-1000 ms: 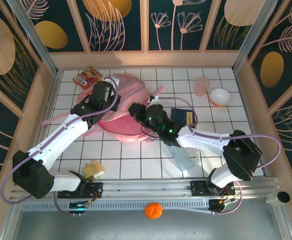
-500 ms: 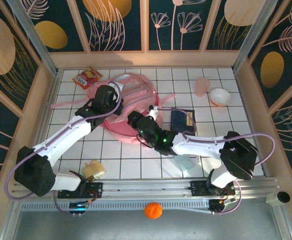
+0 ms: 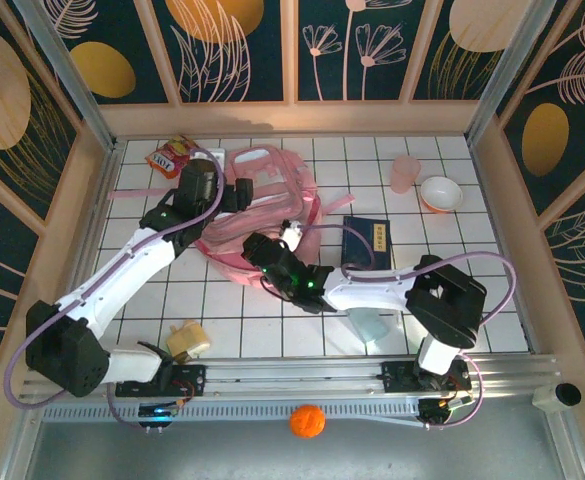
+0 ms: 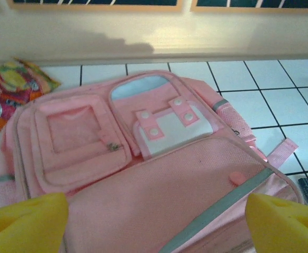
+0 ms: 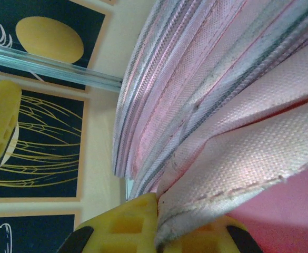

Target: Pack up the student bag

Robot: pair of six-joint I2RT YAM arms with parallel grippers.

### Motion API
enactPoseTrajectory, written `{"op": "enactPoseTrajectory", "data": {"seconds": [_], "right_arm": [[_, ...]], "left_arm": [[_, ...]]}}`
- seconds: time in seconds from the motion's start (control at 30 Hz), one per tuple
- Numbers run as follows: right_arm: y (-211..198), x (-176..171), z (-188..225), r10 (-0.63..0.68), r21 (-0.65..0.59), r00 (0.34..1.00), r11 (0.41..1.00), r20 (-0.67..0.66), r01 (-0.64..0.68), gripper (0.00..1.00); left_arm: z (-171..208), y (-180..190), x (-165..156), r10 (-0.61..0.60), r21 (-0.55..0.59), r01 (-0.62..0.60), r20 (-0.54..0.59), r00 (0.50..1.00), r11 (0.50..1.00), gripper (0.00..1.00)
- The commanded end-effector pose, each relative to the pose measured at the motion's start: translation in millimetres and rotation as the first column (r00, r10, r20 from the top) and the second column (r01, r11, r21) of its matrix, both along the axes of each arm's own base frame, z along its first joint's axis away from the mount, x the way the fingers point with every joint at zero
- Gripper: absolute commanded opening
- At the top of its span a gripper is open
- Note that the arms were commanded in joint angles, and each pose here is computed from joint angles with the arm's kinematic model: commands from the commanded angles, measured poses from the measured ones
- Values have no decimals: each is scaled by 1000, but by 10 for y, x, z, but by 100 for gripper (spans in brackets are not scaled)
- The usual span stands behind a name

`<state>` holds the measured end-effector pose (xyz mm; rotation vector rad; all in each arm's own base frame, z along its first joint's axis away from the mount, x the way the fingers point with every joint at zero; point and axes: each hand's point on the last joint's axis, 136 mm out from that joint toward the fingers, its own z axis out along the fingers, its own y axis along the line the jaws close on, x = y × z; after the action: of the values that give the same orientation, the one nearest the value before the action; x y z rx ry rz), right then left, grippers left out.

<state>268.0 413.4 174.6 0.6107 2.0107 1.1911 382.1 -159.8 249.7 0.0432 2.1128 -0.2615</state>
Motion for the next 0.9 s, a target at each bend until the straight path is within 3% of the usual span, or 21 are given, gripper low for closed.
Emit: {"op": "enactPoseTrajectory", "data": {"seconds": [0.0,0.03,0.17,0.27,0.37,0.47,0.7,0.87], "right_arm": [[137,-25,162,20,96,1000,995,-21,-18,4],[136,-43,139,29,100,999,995,-42,-25,9],[80,-165,-9,93,83,985,993,-147,-82,33],[-21,-288,-68,129,40,971,992,-200,-123,44],[-133,-389,-63,158,-24,962,986,-222,-168,49],[-257,-442,8,186,-66,954,976,-235,-206,53],[-422,-601,183,331,-85,902,927,-277,-366,55],[-754,-469,350,377,-168,889,889,-259,-425,55]], "left_arm": [[8,-20,-120,13,-138,-19,-42,999,990,93],[21,-55,-137,1,-165,-8,-43,999,986,99],[-34,-163,-182,-27,-257,8,-71,997,966,99],[-68,-291,-220,-91,-299,60,-91,992,953,92],[-71,-458,-254,-178,-338,130,-113,978,932,85],[-60,-557,-258,-213,-379,152,-125,969,913,93],[-218,-745,-134,-218,-490,91,-209,953,867,91],[-209,-901,-36,-241,-530,92,-219,946,843,87]]}}
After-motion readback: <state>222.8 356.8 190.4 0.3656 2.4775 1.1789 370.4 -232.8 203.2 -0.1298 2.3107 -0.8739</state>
